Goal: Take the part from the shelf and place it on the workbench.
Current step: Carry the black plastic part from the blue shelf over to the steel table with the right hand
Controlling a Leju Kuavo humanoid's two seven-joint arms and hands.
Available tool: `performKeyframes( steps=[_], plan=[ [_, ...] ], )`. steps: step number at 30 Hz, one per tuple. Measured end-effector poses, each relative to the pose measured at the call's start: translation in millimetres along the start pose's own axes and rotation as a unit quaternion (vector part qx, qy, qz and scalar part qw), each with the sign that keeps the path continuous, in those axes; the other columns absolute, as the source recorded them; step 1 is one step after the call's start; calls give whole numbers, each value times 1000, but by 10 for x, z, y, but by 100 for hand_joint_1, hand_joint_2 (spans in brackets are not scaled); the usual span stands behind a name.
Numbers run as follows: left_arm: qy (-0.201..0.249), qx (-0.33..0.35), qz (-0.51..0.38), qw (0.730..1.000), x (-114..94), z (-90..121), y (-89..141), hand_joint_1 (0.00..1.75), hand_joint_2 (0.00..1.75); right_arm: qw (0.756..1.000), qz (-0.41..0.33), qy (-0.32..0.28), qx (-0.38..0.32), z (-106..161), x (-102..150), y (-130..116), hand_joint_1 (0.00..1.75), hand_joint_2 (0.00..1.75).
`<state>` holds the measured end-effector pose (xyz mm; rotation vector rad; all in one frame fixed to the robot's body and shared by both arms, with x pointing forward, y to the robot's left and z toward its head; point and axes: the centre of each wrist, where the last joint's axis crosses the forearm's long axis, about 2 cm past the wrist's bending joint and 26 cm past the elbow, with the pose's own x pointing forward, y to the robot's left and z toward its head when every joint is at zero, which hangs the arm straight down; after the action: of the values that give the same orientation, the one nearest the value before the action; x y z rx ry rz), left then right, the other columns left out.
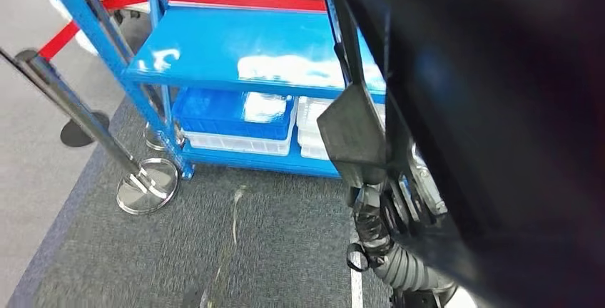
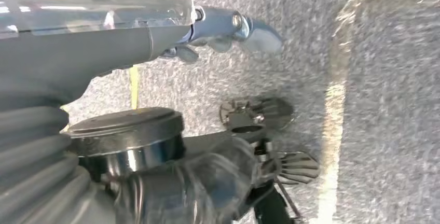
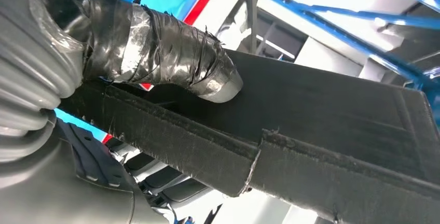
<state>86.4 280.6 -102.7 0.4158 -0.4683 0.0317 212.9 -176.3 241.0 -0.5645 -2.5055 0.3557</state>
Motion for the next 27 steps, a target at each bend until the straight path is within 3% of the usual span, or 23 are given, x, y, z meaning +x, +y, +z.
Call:
performKeyframes(
  steps=[27],
  plan=[
    [15, 9, -16, 1000, -72, -8, 67, 0, 175, 1000, -13, 27, -5, 44, 30, 19, 175, 175]
  ],
)
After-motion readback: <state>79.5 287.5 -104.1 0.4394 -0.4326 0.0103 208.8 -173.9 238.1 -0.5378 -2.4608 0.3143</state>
